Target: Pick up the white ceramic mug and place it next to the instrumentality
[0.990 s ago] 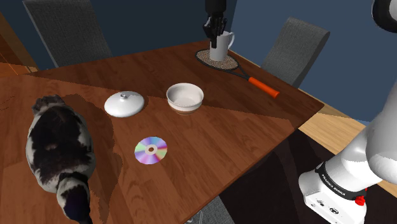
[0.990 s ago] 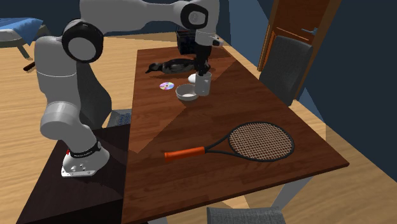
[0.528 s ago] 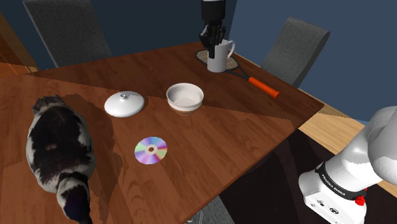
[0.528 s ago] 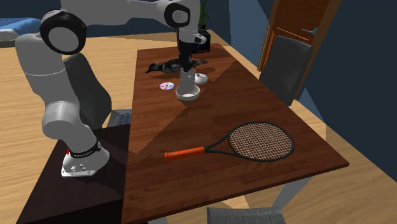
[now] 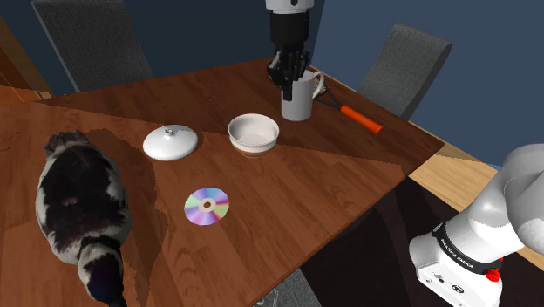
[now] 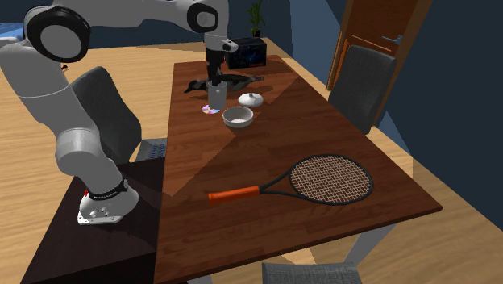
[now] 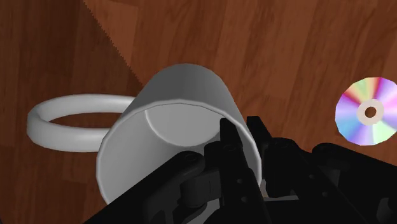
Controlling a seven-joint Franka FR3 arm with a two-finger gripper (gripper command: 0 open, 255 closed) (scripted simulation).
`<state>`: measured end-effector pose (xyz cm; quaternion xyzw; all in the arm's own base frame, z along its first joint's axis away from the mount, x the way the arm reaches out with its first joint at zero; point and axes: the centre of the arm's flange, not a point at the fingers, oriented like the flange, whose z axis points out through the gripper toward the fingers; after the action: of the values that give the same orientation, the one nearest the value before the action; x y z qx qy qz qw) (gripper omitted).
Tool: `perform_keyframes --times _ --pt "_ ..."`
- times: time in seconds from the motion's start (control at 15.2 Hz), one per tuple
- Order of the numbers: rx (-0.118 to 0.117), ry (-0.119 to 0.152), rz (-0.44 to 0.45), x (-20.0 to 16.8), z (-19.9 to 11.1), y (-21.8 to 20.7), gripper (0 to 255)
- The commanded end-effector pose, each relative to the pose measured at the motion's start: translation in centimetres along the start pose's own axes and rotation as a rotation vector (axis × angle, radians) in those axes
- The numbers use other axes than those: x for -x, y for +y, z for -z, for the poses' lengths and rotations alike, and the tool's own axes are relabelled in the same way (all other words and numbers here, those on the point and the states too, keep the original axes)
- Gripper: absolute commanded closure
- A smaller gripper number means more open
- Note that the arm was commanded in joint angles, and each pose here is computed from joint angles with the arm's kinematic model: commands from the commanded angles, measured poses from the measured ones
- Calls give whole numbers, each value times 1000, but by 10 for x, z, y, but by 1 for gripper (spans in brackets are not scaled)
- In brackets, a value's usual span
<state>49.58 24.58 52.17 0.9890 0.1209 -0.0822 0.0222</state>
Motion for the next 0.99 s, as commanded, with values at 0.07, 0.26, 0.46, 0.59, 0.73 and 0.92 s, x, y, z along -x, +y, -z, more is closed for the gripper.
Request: perform_keyframes --times 0.07,0.26,0.46,0.59,0.73,0.92 --pt "0 0 -1 20 -1 -35 255" --pt "0 0 -1 41 -3 -69 255" --pt "0 0 -1 53 -10 -92 255" --pt "0 0 -1 51 -20 -93 255" --pt "0 0 -1 50 -31 -93 255" --pt "0 0 -1 47 -46 -93 255"
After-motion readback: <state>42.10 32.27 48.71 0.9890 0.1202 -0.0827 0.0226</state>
